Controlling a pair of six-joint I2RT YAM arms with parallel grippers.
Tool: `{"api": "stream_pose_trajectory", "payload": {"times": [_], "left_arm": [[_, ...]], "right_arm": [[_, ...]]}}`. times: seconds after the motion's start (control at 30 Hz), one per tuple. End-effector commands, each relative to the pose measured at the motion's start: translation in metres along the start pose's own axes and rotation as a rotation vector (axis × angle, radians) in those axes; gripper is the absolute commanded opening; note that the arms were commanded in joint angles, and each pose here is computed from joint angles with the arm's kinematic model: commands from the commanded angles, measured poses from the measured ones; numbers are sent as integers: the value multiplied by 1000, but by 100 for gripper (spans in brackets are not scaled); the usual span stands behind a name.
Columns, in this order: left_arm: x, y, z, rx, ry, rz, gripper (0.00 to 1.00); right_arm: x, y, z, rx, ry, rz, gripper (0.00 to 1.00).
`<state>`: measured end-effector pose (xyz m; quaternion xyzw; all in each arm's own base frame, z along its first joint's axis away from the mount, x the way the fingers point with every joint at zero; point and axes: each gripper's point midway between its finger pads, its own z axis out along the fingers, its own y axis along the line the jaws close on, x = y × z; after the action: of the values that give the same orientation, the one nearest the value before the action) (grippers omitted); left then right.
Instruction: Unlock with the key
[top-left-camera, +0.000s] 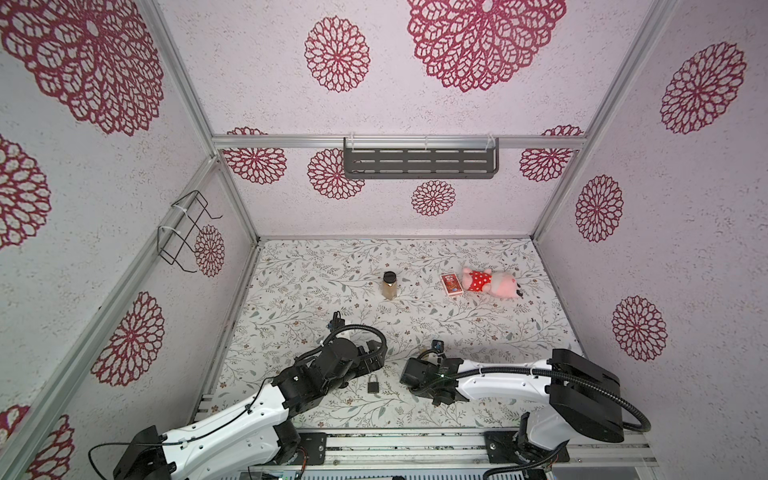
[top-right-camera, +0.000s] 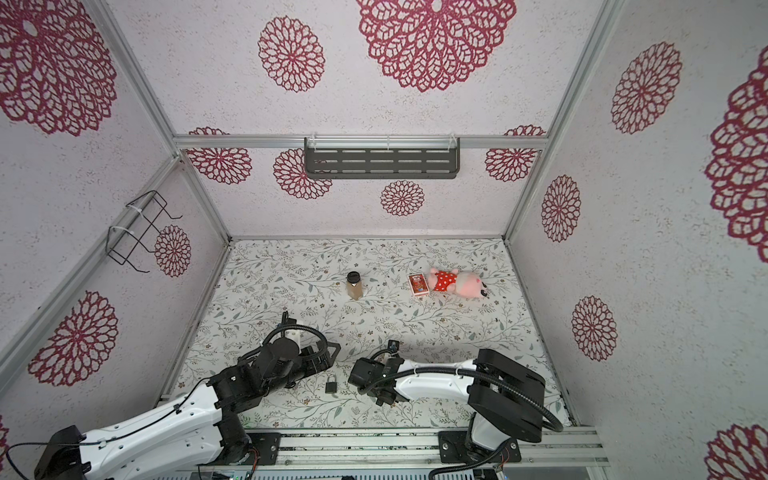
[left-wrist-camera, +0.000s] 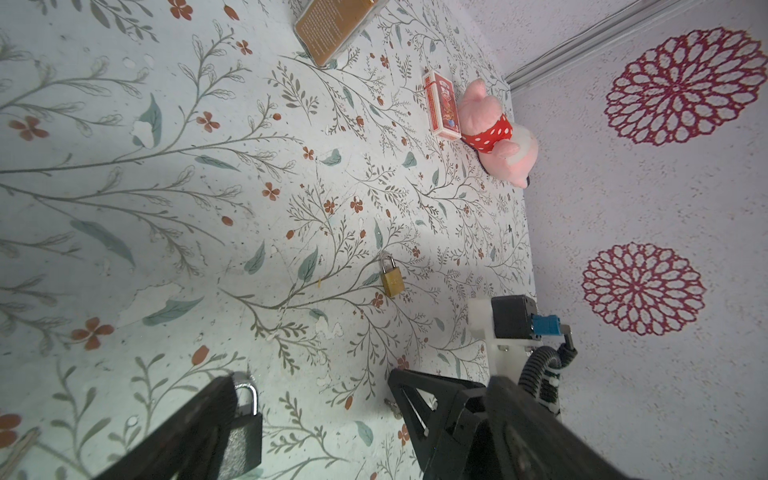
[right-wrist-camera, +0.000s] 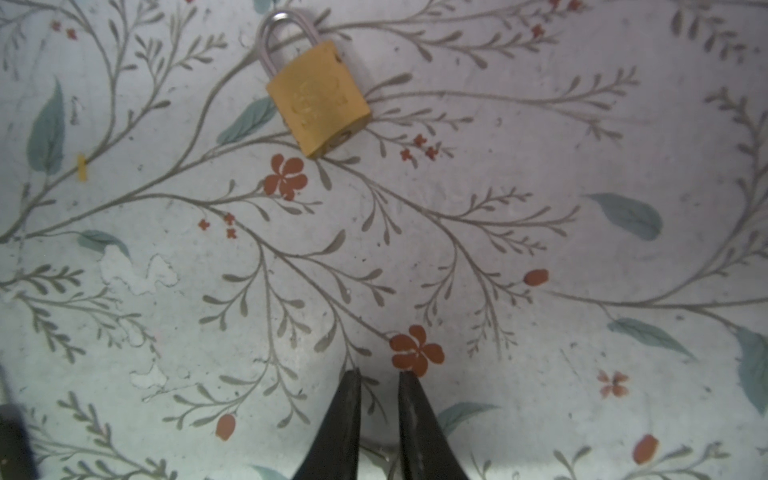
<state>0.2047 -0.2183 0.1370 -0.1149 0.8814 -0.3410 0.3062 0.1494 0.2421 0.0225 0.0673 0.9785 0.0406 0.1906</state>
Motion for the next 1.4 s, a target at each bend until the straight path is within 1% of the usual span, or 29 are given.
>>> {"api": "stream_pose_trajectory", "payload": {"times": [0.0,0.13,0.3,0.9,1.1,1.37], "left_arm": [[2,-8,-2,35,8,-5,97],[2,-8,-3,36,8,-10,97],[3,-6,-4,37,12,-20,97],[6,-4,-5,39,22,-31,97],[7,-4,-4,38,27,-33,97],[9,-3,-3,36,31,-31,97]], "right_arm": [[-5,-6,-15,31,-23,-8,27],[-2,-11,-20,57,-19,-27,34],[0,-13,-25,56,-25,-29,34],[15,-17,-13,46,20,-20,23],[19,-20,-11,44,31,-17,18],[18,-22,-15,36,28,-12,15]]}}
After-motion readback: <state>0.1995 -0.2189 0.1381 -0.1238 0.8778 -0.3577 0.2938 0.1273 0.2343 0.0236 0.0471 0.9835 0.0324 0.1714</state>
